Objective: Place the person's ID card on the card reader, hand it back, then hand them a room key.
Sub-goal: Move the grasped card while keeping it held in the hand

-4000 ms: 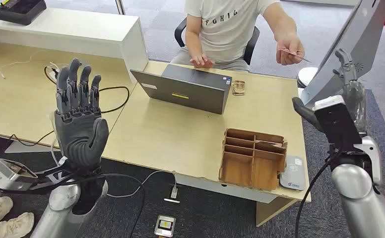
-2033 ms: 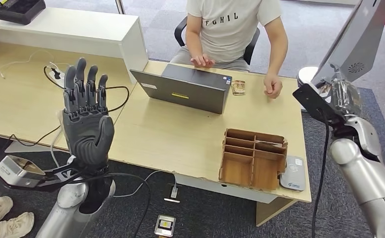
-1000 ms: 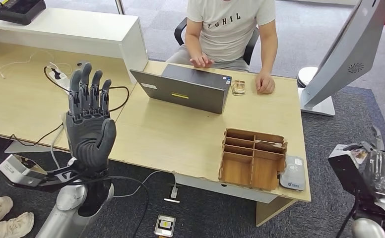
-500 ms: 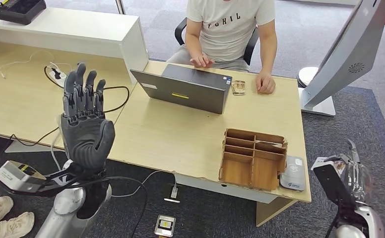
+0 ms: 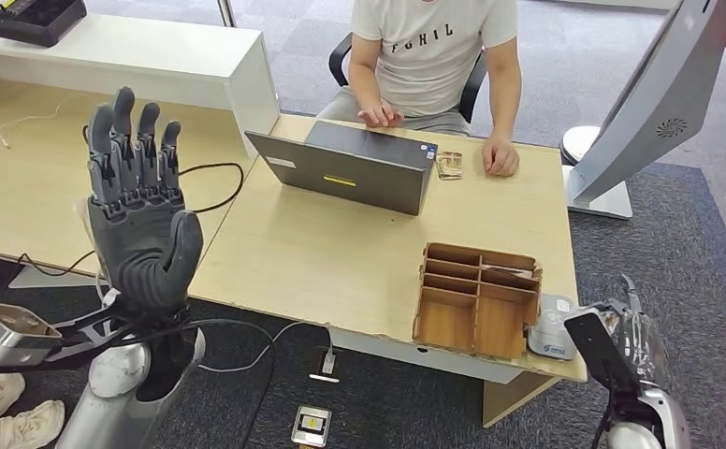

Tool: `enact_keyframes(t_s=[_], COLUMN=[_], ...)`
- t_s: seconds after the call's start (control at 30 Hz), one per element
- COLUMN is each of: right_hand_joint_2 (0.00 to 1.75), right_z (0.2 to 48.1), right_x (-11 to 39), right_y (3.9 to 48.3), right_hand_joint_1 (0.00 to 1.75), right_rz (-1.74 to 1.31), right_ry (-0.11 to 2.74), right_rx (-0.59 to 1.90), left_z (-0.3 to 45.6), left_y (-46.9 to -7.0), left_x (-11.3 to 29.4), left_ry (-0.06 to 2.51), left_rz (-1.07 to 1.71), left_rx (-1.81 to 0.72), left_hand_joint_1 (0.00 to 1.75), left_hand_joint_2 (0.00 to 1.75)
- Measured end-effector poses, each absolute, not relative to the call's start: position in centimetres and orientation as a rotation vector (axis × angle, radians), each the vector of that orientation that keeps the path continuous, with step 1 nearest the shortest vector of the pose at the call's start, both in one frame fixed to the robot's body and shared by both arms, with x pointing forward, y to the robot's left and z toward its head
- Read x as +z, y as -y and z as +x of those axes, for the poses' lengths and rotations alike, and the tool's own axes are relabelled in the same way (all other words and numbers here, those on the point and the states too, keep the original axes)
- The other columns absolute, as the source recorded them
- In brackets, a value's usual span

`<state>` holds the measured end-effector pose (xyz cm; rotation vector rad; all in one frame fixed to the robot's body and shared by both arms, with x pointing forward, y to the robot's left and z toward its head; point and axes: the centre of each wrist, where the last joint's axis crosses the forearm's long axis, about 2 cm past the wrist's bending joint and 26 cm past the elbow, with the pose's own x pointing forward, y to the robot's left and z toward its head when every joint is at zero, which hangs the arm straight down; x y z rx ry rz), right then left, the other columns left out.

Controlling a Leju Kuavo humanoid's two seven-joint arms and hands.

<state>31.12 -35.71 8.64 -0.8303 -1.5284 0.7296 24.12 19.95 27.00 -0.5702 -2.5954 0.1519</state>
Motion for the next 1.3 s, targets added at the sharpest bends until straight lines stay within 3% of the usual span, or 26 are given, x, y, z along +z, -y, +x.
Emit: enact_keyframes(t_s=[1.3], right_hand_joint_2=[1.75], right_z=[32.1], right_x=[3.7], right_y=[33.3], right_hand_joint_1=[1.75], right_rz=[-0.681], right_ry=[1.379], right_rx=[0.833], left_z=[23.0], left_y=[-21.2], left_x=[29.6], left_ry=[2.717], left_rz=[-0.345], left_rx=[0.162], left_hand_joint_1=[0.00], left_hand_joint_2=[1.75])
